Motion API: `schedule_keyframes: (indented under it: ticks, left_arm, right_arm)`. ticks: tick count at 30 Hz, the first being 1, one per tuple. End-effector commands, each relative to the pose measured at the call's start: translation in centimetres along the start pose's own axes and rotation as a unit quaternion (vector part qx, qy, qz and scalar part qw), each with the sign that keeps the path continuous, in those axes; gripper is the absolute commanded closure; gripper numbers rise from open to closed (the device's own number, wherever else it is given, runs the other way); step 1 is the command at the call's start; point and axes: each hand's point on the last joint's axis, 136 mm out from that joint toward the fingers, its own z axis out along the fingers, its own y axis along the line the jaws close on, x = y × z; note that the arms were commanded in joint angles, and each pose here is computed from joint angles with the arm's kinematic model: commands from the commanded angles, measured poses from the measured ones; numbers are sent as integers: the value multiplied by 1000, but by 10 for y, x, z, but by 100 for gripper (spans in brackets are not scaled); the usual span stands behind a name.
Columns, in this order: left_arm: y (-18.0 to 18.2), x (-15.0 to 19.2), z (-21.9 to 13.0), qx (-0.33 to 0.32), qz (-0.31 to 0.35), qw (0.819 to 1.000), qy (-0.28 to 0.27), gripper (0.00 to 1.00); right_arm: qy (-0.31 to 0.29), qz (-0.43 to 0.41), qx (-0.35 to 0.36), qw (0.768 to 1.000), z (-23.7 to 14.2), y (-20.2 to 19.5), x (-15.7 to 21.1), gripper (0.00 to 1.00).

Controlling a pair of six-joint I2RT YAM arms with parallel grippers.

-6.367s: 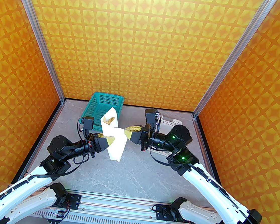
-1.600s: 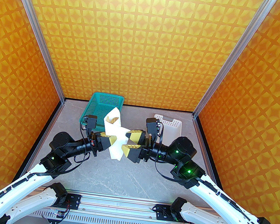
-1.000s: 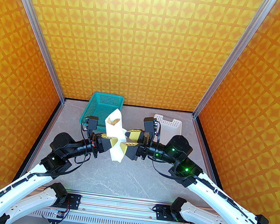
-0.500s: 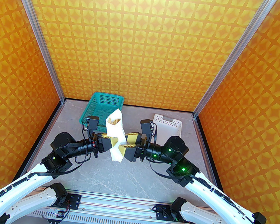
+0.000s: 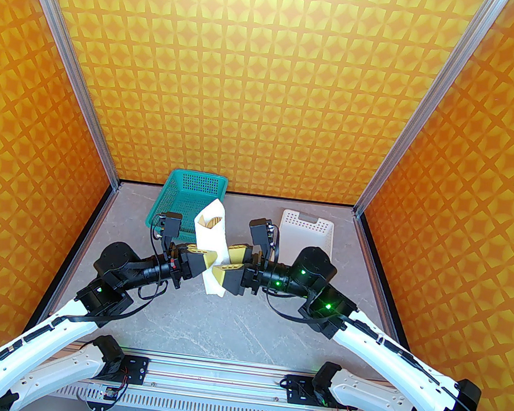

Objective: Place the utensils on the paper napkin and roll it up

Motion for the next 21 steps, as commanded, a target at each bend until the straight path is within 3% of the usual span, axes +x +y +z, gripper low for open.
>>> schedule_keyframes:
  ticks: [1,10,16,21]
  left_arm:
    - [-11,-16,1,11,20,1000,-21,100]
    - [-10,-15,1,9,19,1000,-21,100]
    - [-7,-14,2,8,15,1000,-20,100]
    - [-6,-16,-1,-3,19,999,-27,100]
  right_arm:
    - [-1,-1,-26,1000,3,10,-1,29]
    - [-5,4,-54,999,6,16,-2,35]
    - [-9,1,-62,998,5,19,-3,30]
    - [-9,-40,23,999,-16,9,-4,22]
